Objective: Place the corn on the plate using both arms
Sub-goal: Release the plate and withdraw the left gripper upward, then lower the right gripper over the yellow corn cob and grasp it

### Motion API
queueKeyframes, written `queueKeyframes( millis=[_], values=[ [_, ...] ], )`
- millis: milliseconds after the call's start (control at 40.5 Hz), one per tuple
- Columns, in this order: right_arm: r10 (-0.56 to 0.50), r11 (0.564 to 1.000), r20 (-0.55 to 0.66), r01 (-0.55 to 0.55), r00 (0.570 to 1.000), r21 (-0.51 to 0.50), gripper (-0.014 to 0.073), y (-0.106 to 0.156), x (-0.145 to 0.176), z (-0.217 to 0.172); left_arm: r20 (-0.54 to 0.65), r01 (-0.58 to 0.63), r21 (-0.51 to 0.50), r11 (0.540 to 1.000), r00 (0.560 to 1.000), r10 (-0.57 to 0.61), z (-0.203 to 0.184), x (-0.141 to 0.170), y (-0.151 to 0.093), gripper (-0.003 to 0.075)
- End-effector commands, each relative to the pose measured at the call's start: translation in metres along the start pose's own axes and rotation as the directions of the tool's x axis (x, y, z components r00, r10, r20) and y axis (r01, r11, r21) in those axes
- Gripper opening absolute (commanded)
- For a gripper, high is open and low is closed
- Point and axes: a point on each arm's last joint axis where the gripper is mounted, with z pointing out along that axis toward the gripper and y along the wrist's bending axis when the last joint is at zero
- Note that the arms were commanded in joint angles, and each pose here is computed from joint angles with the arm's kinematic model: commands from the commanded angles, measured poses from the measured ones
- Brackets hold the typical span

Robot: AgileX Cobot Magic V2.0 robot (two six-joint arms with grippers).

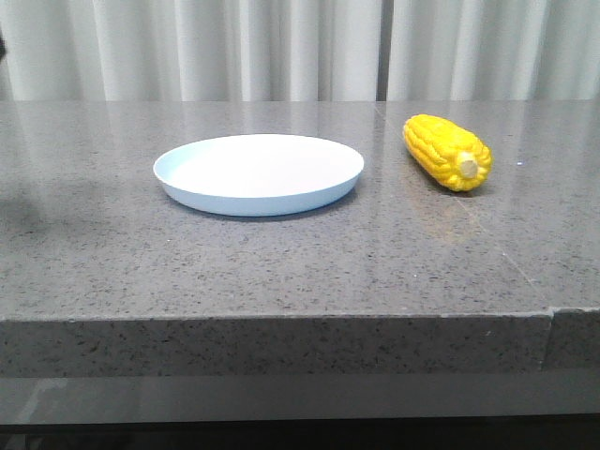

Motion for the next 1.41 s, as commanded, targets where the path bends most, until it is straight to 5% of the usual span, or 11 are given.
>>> queueKeyframes(
  millis=[0,371,618,840,1013,1186,1384],
  values=[
    [-0.004,1.000,0.095,0.003,0.995,0.002,0.0590,0.001,-0.016,-0.001,0.217,0.004,0.027,1.000,0.976,-0.009,-0.035,0.009,0.000,-0.0020],
    [-0.004,1.000,0.095,0.003,0.995,0.002,0.0590,0.001,-0.016,-0.001,0.615,-0.023,0.043,0.999,0.789,-0.008,-0.111,0.113,0.012,-0.0020],
    [-0.004,1.000,0.095,0.003,0.995,0.002,0.0590,0.001,-0.016,-0.001,0.683,-0.017,0.040,0.999,0.731,-0.015,-0.124,0.162,0.016,-0.0020],
    [-0.004,1.000,0.095,0.003,0.995,0.002,0.0590,0.001,-0.016,-0.001,0.773,-0.016,0.047,0.999,0.634,-0.027,-0.140,0.181,0.018,-0.0020],
    [-0.002,1.000,0.057,0.001,0.998,0.004,0.0590,0.001,-0.015,0.005,0.778,-0.015,0.048,0.999,0.628,-0.027,-0.141,0.182,0.018,-0.0020],
    [0.006,1.000,-0.166,-0.003,0.986,0.018,0.0590,0.000,-0.017,0.042,0.778,-0.015,0.048,0.999,0.628,-0.027,-0.141,0.182,0.018,-0.0020],
    [0.060,0.998,-0.379,-0.054,0.924,0.027,0.0590,0.001,-0.025,0.106,0.778,-0.015,0.048,0.999,0.628,-0.027,-0.141,0.182,0.018,-0.0020]
  ],
)
